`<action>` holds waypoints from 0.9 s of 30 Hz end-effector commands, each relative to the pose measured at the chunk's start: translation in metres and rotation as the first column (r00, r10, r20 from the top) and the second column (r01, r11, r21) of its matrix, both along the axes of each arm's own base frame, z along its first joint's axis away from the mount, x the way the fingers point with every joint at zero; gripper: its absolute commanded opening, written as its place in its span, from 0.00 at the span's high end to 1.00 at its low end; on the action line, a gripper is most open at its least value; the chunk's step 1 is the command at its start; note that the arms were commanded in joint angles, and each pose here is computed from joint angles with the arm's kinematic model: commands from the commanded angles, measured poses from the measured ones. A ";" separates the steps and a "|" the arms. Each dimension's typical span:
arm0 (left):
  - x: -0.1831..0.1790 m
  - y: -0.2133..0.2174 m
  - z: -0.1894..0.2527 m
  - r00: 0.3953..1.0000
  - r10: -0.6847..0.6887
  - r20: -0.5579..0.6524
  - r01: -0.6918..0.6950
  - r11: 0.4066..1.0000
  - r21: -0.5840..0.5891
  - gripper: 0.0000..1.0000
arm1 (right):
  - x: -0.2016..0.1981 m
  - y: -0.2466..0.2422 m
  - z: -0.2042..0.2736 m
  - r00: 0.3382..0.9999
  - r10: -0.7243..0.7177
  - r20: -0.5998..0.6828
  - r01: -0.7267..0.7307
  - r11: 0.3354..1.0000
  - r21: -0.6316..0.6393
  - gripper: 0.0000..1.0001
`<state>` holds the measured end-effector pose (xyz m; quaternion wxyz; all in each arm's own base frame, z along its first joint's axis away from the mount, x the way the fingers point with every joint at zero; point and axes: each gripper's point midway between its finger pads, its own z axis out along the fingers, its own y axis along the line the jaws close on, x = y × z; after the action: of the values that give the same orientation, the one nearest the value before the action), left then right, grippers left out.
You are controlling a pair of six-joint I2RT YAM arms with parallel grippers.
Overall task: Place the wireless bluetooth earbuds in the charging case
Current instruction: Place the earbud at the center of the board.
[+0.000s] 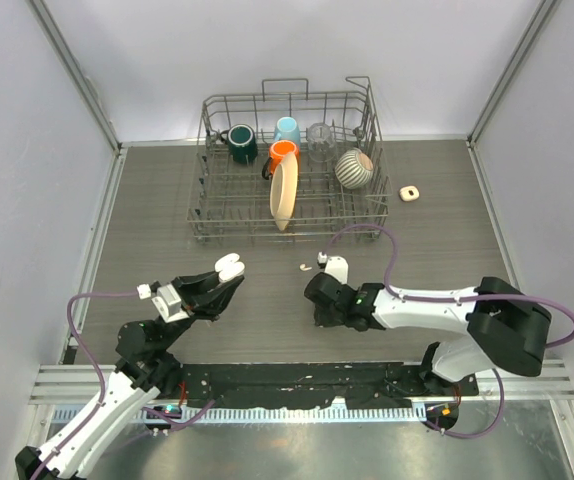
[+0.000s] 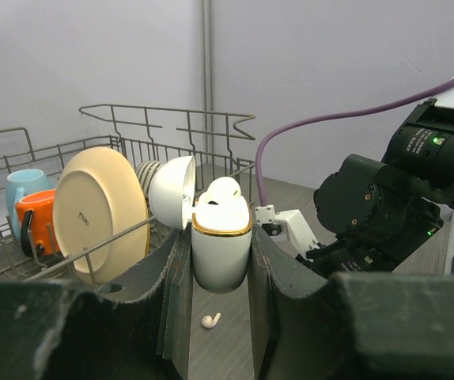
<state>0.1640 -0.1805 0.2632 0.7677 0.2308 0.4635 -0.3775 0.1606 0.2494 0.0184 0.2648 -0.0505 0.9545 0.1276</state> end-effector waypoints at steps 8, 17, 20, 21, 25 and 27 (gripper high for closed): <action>0.002 0.003 -0.003 1.000 0.021 0.002 -0.021 1.000 -0.008 1.00 | 0.001 0.003 -0.007 0.996 0.087 -0.037 -0.090 0.990 -0.109 0.66; 0.002 0.004 -0.005 1.000 0.025 -0.003 -0.025 1.000 -0.007 1.00 | 0.004 -0.001 -0.008 0.993 0.114 -0.041 -0.119 0.979 -0.165 0.61; 0.002 0.004 -0.004 1.000 0.026 0.000 -0.026 1.000 -0.007 1.00 | 0.004 -0.004 -0.008 0.990 0.131 -0.045 -0.137 0.971 -0.196 0.60; 0.002 0.004 -0.004 1.000 0.026 0.001 -0.026 1.000 -0.006 1.00 | 0.005 -0.004 -0.008 0.989 0.143 -0.043 -0.149 0.967 -0.206 0.60; 0.003 0.004 -0.005 1.000 0.026 0.000 -0.026 1.000 -0.006 1.00 | 0.006 -0.005 -0.007 0.985 0.169 -0.044 -0.175 0.958 -0.226 0.62; 0.003 0.004 -0.004 1.000 0.026 0.000 -0.026 1.000 -0.007 1.00 | 0.006 -0.006 -0.007 0.984 0.175 -0.043 -0.180 0.955 -0.236 0.63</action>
<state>0.1640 -0.1786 0.2623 0.7684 0.2278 0.4658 -0.3751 0.1673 0.2596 0.0175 0.2441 -0.1390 0.9564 0.0796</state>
